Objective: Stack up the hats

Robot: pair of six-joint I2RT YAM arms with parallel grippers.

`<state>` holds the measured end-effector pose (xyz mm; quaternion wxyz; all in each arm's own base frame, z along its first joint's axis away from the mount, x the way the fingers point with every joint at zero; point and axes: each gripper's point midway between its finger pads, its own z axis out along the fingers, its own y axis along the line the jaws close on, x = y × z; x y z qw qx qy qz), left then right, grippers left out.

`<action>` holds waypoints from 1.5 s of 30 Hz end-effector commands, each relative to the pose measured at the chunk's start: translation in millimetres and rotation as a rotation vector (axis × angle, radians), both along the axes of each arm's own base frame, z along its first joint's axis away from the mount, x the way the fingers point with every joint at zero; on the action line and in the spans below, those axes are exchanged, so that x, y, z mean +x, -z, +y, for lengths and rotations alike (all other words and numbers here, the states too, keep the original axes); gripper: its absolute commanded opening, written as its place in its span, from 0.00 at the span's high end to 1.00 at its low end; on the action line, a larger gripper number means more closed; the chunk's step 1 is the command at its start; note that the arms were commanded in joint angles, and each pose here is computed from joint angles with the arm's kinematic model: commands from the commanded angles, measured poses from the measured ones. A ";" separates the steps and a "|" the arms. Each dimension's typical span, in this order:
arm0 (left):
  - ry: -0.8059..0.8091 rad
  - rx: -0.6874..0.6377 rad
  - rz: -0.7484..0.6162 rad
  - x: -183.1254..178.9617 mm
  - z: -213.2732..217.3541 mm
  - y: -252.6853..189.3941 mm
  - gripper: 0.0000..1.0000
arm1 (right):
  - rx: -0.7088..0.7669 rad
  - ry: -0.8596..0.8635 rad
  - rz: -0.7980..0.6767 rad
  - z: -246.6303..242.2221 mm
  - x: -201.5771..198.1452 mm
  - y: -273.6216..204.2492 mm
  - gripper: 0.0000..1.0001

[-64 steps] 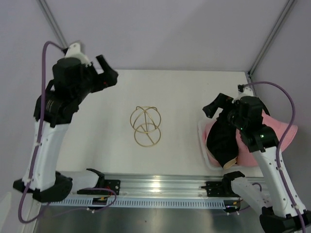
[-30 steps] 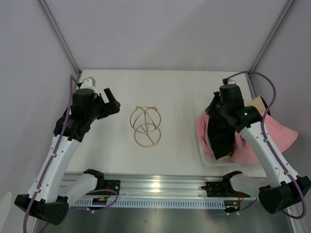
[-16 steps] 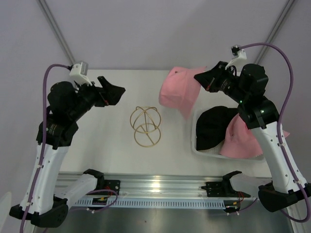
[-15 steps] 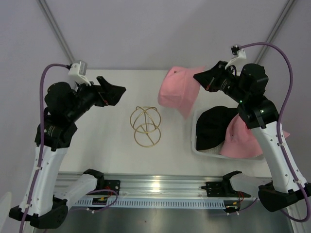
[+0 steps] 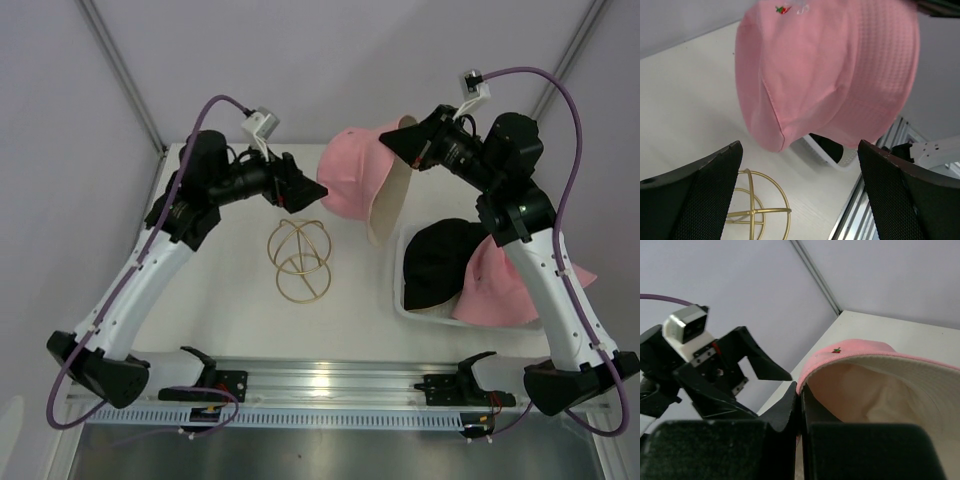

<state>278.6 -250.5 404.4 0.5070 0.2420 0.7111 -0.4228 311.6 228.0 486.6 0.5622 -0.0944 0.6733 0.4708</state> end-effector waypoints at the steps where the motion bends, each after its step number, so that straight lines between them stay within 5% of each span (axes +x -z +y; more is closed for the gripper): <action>1: 0.014 0.020 -0.109 10.8 -11.2 -9.9 0.00 | 0.055 -0.052 -0.136 1.8 -18.4 -44.7 1.00; 3: -0.002 0.045 -0.086 26.3 -19.0 0.0 0.00 | 0.053 -0.069 -0.142 3.3 -21.0 -45.9 1.00; 6: -0.014 0.067 -0.074 46.5 -27.6 9.9 0.14 | 0.043 -0.078 -0.143 3.2 -23.7 -44.8 1.00; 7: -0.012 0.060 -0.089 51.0 -30.5 7.0 0.32 | 0.035 -0.077 -0.140 3.5 -23.2 -42.4 1.00; 9: 0.021 0.063 -0.058 57.0 -39.6 17.6 0.41 | 0.014 -0.060 -0.117 2.5 -18.6 -32.4 1.00; 12: 0.055 0.030 -0.036 57.8 -48.2 13.9 0.99 | -0.009 -0.047 -0.098 1.6 -14.3 -23.2 1.00; 18: -0.075 0.046 -0.085 61.3 -26.3 -11.4 0.99 | -0.026 -0.051 -0.069 6.0 -4.5 -11.5 1.00; 25: -0.285 0.125 -0.384 12.7 51.8 -121.4 0.99 | -0.013 -0.066 -0.044 14.8 11.1 -10.0 1.00; 28: -0.332 0.233 -0.448 -1.6 80.3 -136.4 0.99 | 0.045 -0.105 -0.025 25.4 18.9 -10.5 1.00; 34: -0.485 0.386 -0.469 -26.6 134.8 -126.5 0.99 | 0.095 -0.244 0.096 72.1 16.0 22.5 1.00; 40: -0.364 0.427 -0.425 -62.2 134.4 -81.1 0.99 | 0.034 -0.240 0.179 83.3 11.1 71.6 1.00; 45: -0.345 0.510 -0.329 -54.9 134.8 -35.9 0.99 | -0.057 -0.187 0.308 73.1 7.3 142.7 1.00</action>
